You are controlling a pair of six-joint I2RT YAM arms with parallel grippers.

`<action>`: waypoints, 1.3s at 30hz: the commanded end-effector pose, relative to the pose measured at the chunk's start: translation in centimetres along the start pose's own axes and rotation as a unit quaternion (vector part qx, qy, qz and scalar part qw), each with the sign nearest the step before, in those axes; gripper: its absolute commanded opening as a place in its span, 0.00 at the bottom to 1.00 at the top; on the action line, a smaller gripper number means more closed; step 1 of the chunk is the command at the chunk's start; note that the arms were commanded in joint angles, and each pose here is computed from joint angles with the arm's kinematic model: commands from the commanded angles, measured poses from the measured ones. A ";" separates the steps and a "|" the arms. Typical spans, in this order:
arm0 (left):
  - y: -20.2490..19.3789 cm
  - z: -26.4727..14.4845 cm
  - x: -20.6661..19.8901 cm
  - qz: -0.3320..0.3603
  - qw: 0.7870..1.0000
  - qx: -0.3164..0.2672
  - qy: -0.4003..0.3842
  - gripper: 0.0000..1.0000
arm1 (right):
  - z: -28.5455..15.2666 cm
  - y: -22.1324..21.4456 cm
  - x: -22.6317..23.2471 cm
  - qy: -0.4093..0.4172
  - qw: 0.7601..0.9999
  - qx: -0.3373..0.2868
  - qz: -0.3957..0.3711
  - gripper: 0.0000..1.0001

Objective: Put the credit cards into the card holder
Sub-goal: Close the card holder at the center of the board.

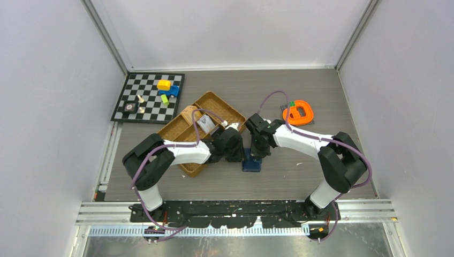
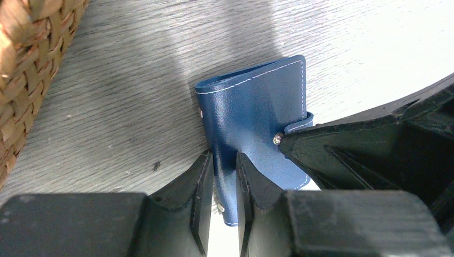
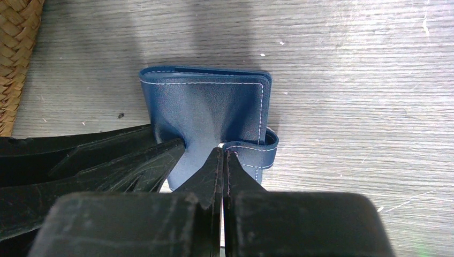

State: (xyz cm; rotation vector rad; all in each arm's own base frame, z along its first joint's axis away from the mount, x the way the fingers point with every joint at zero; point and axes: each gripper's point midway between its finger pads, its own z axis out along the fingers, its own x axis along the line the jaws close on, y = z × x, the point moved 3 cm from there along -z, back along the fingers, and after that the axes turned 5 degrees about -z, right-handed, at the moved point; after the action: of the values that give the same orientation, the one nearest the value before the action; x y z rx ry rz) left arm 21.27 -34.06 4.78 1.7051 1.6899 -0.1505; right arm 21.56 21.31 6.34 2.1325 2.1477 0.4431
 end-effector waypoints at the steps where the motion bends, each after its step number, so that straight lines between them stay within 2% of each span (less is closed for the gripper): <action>1: -3.7 0.4 4.0 0.012 0.995 0.062 0.072 0.20 | 0.7 0.9 2.2 0.052 0.998 -0.024 0.012 0.01; 15: -3.7 0.3 3.9 0.023 0.996 0.057 0.061 0.20 | 3.5 -0.1 1.4 0.033 0.999 -0.010 0.013 0.01; 18: -3.7 -0.2 4.1 0.024 0.997 0.052 0.057 0.20 | 2.5 0.1 1.6 0.050 0.999 -0.021 0.003 0.01; 23: -3.1 -1.3 4.6 0.043 0.996 0.031 0.070 0.20 | -1.5 0.9 2.7 0.095 0.995 -0.032 -0.024 0.01; 27: -2.7 -1.8 4.6 0.061 0.994 0.034 0.080 0.20 | -3.6 2.0 3.0 0.093 0.994 -0.048 -0.023 0.01; 35: -2.4 -1.9 5.0 0.081 0.990 0.039 0.106 0.21 | -3.1 1.3 2.7 0.080 0.996 -0.018 -0.028 0.01; 39: -2.4 -1.8 4.7 0.079 0.991 0.042 0.099 0.21 | -2.7 0.7 3.1 0.099 0.995 -0.007 -0.029 0.01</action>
State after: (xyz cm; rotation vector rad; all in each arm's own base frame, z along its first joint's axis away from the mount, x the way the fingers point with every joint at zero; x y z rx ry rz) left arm 20.45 -32.19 4.95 1.8021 1.6472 -0.0587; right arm 21.12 22.54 8.45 2.1054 2.2578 0.5717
